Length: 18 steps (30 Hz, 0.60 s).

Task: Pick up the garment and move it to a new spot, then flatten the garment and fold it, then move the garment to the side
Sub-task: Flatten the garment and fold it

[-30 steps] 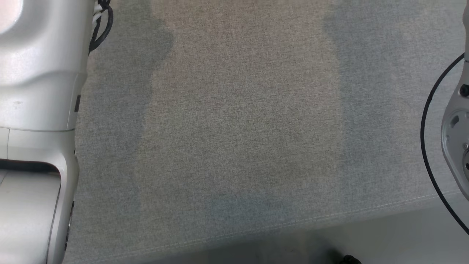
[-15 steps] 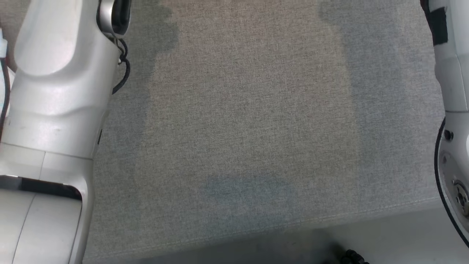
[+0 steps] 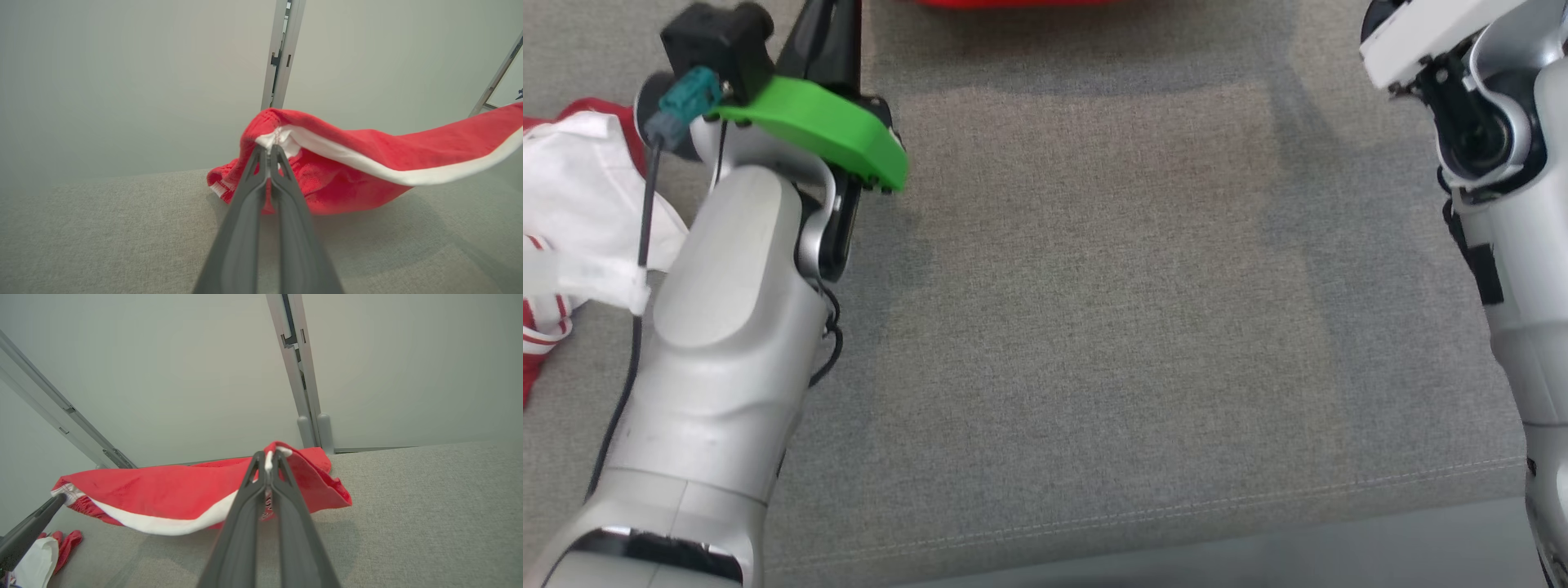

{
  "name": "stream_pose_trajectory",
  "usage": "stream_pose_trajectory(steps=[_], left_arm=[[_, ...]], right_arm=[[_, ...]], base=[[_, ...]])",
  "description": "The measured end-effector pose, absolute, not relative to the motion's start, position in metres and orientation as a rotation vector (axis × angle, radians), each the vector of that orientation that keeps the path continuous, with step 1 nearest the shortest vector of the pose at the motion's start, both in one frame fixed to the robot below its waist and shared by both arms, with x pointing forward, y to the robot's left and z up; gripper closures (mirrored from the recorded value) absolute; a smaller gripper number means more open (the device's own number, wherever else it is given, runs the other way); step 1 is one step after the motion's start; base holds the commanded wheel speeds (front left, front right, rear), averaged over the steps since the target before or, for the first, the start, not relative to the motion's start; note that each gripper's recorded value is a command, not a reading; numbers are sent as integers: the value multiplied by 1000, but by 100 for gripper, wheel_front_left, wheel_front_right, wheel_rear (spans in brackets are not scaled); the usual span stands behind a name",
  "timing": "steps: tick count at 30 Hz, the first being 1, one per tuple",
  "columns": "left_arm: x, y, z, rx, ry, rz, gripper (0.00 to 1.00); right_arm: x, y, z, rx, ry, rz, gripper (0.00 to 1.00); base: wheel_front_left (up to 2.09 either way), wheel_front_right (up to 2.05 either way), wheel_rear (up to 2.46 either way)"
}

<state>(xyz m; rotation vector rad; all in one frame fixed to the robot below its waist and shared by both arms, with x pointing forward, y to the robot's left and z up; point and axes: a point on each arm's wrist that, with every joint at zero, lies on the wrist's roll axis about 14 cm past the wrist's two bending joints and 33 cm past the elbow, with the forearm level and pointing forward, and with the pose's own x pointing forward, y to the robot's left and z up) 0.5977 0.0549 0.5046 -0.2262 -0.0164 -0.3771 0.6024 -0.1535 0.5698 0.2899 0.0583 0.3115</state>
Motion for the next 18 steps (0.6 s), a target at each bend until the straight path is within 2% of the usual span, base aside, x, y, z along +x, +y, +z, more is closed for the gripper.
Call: stream_pose_trajectory(steps=[9, 18], left_arm=[[544, 84, 503, -226, 13, -301, 100], [491, 88, 501, -240, 50, -287, 100]], right_arm=[[544, -144, 560, 205, 232, 385, 100], [483, -153, 544, 137, 430, 411, 100]], base=[[0, 0, 0], [0, 0, 0]])
